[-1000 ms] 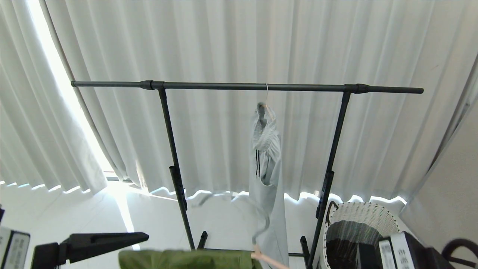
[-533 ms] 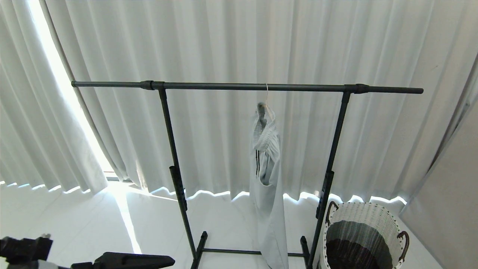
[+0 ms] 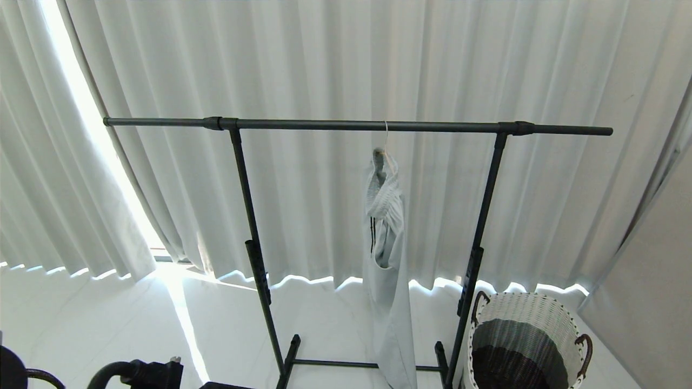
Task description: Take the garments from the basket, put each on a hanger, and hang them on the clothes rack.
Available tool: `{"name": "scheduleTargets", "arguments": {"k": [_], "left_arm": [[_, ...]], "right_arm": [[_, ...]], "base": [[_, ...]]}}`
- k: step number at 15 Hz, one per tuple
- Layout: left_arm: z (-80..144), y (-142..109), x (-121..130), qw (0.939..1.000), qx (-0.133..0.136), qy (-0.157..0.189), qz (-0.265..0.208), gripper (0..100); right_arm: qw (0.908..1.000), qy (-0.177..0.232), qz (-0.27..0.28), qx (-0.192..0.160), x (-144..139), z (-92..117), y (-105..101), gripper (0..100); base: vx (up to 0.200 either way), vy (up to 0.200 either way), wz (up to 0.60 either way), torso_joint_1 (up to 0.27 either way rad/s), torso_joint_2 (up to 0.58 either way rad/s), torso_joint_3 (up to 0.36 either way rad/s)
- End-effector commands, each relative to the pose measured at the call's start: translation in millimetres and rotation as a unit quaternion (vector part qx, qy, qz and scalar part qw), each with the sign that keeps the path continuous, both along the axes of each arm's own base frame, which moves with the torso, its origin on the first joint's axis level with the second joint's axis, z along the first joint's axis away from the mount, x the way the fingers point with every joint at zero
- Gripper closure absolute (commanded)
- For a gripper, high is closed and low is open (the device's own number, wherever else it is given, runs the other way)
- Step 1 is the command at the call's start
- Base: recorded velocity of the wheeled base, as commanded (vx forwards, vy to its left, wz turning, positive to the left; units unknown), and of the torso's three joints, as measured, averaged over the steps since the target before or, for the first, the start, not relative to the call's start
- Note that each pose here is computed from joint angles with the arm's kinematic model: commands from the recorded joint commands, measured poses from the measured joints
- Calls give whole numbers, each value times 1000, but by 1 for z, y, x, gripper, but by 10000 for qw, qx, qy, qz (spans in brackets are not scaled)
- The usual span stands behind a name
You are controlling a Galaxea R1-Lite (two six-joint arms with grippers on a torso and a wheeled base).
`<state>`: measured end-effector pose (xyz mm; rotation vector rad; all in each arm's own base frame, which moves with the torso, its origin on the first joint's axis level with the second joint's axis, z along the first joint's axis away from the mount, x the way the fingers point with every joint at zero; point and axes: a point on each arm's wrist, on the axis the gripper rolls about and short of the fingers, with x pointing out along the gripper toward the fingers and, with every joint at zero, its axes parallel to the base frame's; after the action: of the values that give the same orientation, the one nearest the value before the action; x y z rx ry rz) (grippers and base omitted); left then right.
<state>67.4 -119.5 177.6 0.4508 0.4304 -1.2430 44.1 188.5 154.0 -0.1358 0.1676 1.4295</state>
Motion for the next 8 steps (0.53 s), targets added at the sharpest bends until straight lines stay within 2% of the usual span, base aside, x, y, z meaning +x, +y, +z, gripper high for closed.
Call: {"name": "scheduleTargets", "arguments": {"k": [1,8], "left_arm": [[-2,-1,1,10000,50,33,0,100],[-4,0,1,10000,85,49,14,100]], "right_arm": [[10000,-9,-1,3,0,0,1,100],[10000,-2,-2,4,0,0,0,100]], "base": [[0,0,0,0,0,0],[0,0,0,0,0,0]]}}
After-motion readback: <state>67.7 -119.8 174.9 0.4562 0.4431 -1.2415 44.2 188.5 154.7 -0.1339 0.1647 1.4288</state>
